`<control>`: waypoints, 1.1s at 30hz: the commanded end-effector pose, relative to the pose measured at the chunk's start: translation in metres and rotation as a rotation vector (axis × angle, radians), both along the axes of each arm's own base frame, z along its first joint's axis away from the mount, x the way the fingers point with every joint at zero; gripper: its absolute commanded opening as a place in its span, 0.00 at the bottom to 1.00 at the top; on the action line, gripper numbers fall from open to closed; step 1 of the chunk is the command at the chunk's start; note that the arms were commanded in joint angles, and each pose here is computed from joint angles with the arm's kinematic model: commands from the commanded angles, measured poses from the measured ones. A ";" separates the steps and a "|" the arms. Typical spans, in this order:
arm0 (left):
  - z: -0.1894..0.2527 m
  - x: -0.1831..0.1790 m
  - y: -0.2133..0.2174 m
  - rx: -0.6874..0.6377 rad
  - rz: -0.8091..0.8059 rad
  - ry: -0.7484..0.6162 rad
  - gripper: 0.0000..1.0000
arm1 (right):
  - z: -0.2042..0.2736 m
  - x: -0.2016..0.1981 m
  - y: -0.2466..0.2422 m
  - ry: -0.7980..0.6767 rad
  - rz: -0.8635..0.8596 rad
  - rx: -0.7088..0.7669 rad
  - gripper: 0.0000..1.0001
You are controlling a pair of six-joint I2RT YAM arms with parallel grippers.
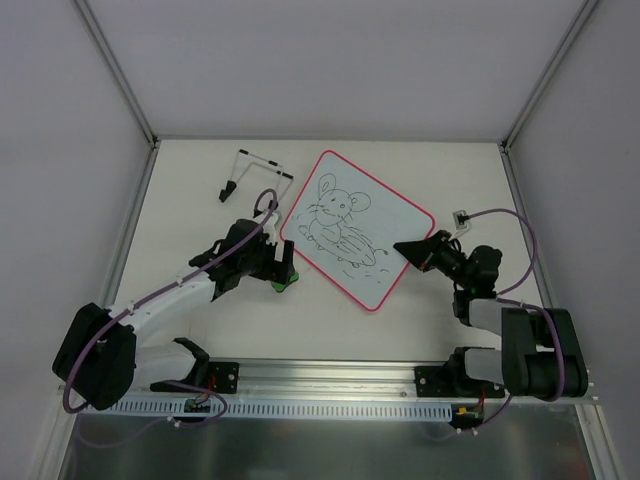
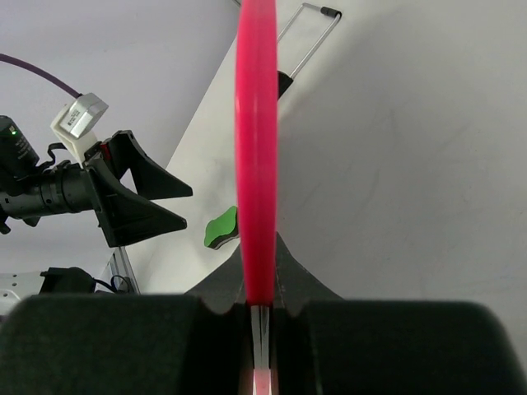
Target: Erase the whiteboard
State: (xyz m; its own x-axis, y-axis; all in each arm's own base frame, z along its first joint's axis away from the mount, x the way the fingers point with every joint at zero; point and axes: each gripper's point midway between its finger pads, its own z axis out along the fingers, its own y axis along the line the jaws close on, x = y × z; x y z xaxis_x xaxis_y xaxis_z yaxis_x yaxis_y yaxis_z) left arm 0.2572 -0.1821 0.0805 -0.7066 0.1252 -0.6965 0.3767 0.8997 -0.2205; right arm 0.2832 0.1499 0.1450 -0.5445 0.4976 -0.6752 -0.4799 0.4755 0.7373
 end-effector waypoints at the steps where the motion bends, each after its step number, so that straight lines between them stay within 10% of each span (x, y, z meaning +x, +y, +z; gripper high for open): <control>1: 0.000 0.011 -0.004 0.021 -0.019 -0.062 0.92 | 0.035 0.006 -0.001 -0.230 0.002 -0.029 0.00; 33: -0.038 0.006 -0.034 0.177 -0.185 0.064 0.69 | 0.027 0.006 -0.010 -0.206 -0.019 -0.033 0.00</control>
